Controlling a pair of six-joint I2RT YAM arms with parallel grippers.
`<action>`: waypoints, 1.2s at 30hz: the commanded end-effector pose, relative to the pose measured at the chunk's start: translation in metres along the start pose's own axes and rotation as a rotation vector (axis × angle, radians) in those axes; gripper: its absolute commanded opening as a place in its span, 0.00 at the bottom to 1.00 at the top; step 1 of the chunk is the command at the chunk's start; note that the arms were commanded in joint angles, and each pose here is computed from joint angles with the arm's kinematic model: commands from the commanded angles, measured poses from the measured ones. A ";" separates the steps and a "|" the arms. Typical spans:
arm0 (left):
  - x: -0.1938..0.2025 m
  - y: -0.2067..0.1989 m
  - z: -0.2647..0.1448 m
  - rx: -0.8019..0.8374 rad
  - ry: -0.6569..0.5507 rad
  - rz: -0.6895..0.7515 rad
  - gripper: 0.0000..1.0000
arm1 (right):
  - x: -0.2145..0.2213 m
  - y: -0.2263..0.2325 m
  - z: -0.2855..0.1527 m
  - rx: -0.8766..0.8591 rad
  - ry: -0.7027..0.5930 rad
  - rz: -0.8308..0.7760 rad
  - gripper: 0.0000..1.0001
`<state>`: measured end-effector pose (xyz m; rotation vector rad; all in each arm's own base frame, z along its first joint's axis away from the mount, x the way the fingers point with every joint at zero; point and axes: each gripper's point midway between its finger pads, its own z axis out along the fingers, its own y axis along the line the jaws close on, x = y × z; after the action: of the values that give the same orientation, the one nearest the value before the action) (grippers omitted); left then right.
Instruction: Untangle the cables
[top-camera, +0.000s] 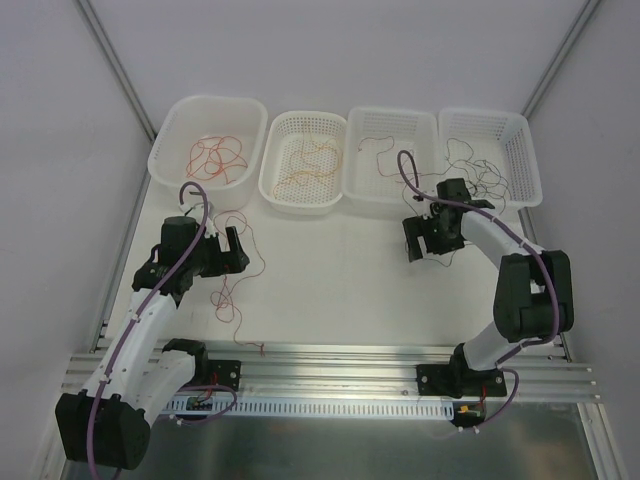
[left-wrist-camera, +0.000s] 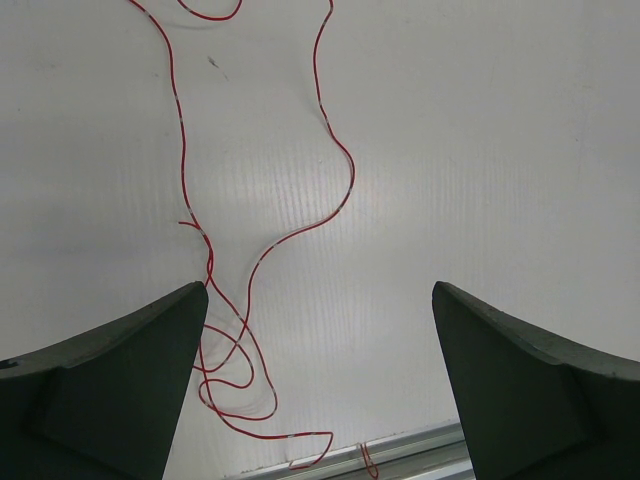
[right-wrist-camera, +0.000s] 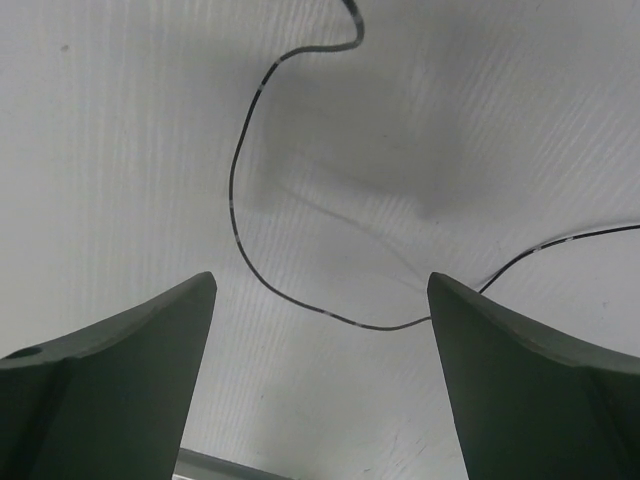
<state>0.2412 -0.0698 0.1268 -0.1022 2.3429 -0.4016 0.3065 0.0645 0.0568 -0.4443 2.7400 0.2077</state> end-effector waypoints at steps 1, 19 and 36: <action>-0.004 -0.002 0.000 0.010 -0.024 0.005 0.97 | -0.007 -0.006 0.010 0.024 -0.011 -0.069 0.91; -0.003 -0.003 0.000 0.013 -0.023 0.003 0.97 | -0.047 -0.010 -0.071 0.150 -0.167 -0.136 0.01; 0.000 0.002 0.004 -0.008 -0.005 0.001 0.96 | -0.208 -0.115 -0.361 0.812 -0.855 0.133 0.01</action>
<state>0.2412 -0.0695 0.1262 -0.1033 2.3447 -0.3997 0.3963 -0.0257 0.4391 -0.0721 1.8609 -0.4474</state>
